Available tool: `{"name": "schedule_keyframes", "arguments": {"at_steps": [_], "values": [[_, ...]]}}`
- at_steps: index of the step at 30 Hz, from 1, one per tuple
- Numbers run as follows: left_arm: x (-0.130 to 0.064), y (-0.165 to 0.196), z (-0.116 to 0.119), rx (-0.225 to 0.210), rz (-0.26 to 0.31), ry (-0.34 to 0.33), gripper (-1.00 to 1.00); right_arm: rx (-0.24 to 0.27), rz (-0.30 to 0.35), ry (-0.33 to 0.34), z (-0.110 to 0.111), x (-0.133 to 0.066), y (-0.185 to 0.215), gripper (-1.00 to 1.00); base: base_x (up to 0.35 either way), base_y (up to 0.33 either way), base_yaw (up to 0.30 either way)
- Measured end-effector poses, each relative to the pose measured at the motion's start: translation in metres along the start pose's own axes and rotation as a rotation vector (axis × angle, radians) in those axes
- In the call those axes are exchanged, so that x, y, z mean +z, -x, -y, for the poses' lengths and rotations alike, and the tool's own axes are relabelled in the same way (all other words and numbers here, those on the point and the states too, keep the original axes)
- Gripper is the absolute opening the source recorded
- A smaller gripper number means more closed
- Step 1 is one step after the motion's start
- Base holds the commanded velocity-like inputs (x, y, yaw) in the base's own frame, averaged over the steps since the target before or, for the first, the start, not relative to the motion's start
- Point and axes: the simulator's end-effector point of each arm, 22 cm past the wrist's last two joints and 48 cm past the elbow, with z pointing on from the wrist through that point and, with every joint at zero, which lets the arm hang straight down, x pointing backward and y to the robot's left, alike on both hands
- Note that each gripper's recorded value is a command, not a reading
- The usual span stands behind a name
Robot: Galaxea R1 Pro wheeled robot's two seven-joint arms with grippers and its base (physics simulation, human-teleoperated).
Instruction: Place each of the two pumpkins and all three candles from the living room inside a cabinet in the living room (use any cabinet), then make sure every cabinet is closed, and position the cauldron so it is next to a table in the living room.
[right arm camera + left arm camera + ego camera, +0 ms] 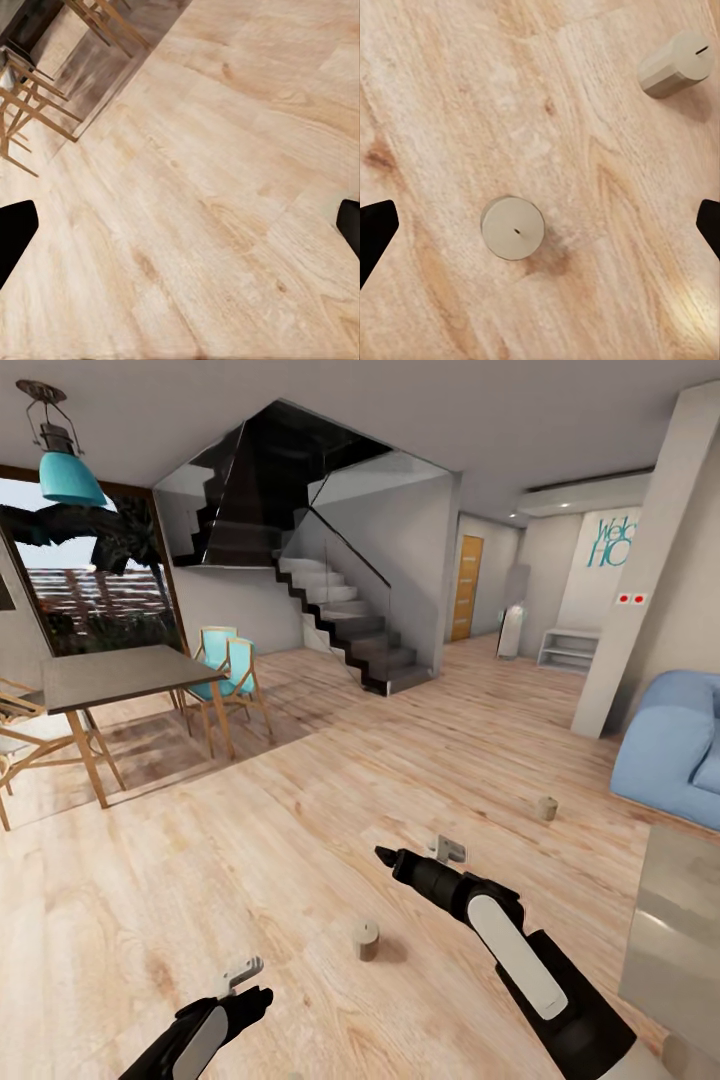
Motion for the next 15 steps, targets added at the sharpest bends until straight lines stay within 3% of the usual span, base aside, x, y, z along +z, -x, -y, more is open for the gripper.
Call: {"name": "schedule_keyframes", "arguments": {"at_steps": [7,15], "values": [[0.011,-0.008,-0.004,-0.001,0.000,0.000,1.00,-0.003,-0.012,0.065,-0.009,0.005,-0.017,1.00,0.000,0.000,0.000],[0.024,-0.017,-0.008,0.000,0.000,-0.002,1.00,-0.020,-0.029,0.096,-0.012,0.011,-0.043,1.00,0.000,0.000,0.000]]}}
